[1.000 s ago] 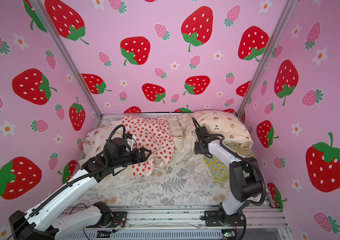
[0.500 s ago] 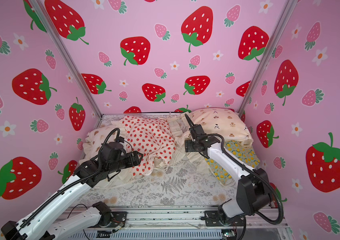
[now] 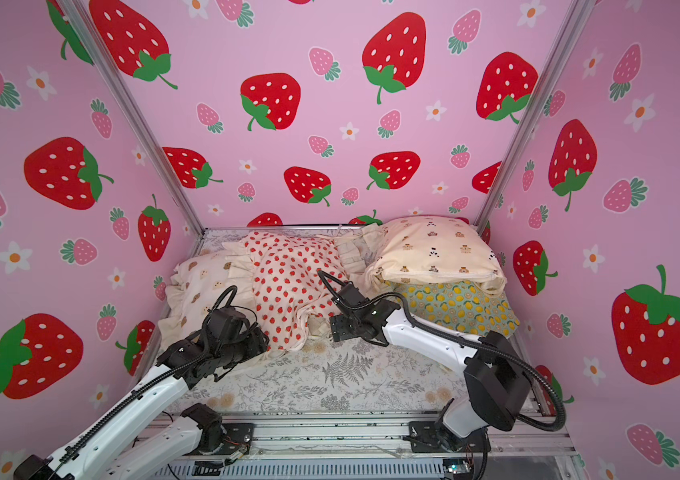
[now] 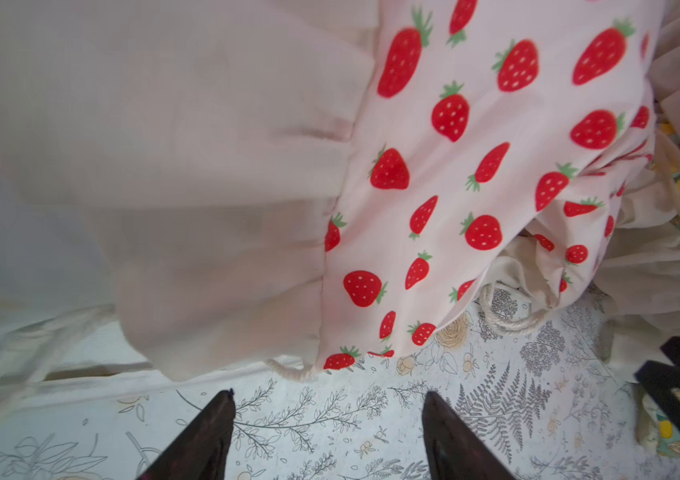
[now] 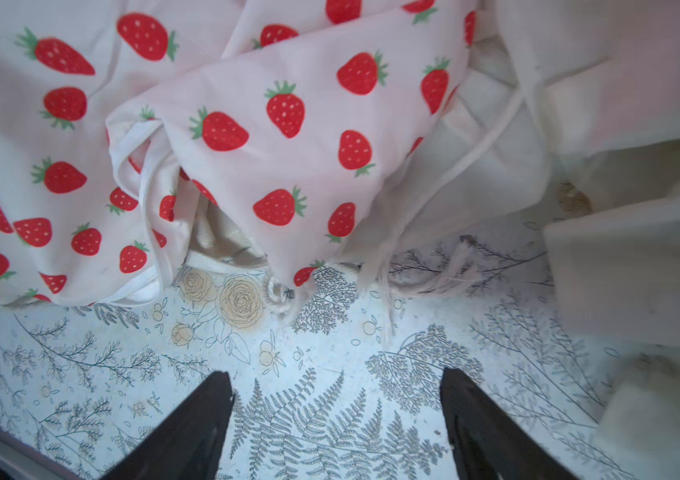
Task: Zip up pillowcases
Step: Move the pillowcase to the corner of the board, then adjust the pillowcase at the center of the board.
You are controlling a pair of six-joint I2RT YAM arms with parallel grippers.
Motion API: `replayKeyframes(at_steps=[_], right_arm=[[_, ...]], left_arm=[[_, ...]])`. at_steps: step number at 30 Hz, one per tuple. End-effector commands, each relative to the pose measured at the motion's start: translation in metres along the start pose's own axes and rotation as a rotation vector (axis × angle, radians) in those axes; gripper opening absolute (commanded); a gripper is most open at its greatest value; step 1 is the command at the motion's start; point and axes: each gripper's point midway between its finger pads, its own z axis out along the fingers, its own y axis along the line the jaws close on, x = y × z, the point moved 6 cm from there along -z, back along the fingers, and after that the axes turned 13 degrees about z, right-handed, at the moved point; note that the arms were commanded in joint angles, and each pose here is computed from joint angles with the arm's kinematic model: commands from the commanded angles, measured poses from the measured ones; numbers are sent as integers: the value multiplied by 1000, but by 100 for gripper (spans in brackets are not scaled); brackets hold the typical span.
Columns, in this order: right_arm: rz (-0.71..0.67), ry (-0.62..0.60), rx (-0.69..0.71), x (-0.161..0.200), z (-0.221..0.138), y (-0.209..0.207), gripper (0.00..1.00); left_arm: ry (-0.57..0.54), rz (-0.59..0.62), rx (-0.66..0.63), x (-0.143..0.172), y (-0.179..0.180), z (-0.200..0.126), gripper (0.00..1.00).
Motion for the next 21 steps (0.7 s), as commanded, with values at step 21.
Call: replayKeyframes(at_steps=[21], right_arm=[[40, -71, 90, -21, 48, 19, 53]], left_arm=[[-7, -145, 111, -5, -5, 52, 42]])
